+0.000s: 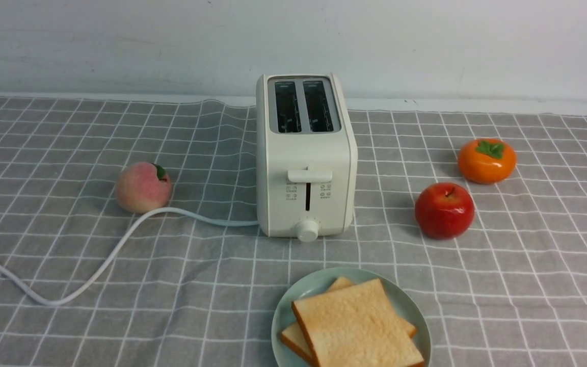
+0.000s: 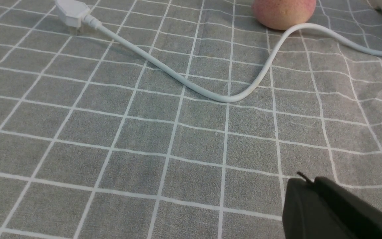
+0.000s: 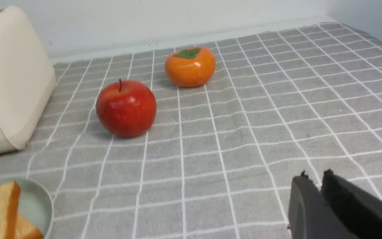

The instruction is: Take toasted bread from bread machine on grey coffee table place on plate.

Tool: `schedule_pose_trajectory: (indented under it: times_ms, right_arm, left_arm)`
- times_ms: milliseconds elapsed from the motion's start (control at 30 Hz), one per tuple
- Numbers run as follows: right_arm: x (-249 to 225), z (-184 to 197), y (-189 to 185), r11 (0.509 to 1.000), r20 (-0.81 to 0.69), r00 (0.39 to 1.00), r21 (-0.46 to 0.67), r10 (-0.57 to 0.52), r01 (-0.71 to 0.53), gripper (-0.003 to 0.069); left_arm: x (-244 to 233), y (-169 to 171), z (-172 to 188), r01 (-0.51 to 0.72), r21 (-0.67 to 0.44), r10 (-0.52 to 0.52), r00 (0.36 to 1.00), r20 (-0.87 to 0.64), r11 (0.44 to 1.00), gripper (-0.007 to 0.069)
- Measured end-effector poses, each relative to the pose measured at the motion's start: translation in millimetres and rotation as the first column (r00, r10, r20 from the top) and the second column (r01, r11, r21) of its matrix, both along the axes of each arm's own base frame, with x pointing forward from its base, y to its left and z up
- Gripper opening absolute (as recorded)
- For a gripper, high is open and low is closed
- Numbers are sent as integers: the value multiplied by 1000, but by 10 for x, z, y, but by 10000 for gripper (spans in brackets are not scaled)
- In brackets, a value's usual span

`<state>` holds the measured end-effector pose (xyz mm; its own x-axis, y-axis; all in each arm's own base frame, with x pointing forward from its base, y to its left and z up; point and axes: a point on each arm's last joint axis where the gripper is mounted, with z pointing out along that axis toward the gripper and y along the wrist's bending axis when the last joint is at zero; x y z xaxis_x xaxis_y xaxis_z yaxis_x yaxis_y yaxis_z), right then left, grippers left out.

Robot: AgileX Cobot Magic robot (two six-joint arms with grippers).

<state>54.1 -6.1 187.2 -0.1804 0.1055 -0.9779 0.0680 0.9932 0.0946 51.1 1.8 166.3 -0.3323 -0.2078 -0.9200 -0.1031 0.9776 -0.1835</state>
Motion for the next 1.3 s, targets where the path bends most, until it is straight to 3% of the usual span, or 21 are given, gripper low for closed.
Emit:
schedule_pose_trajectory:
  times_ms: [233,500,1300]
  right_arm:
    - [-18,-131,18,992,-119,992,-115,42,-56,83]
    - [-21,-131,68,986,-127,987,-121,101,-116,88]
    - [-21,-131,70,985,-128,986,-126,104,-120,110]
  left_arm:
    - [0,0,0,0,0,0,1000,0,1000,27]
    - [0,0,0,0,0,0,1000,0,1000,36]
    - [0,0,0,0,0,0,1000,0,1000,64]
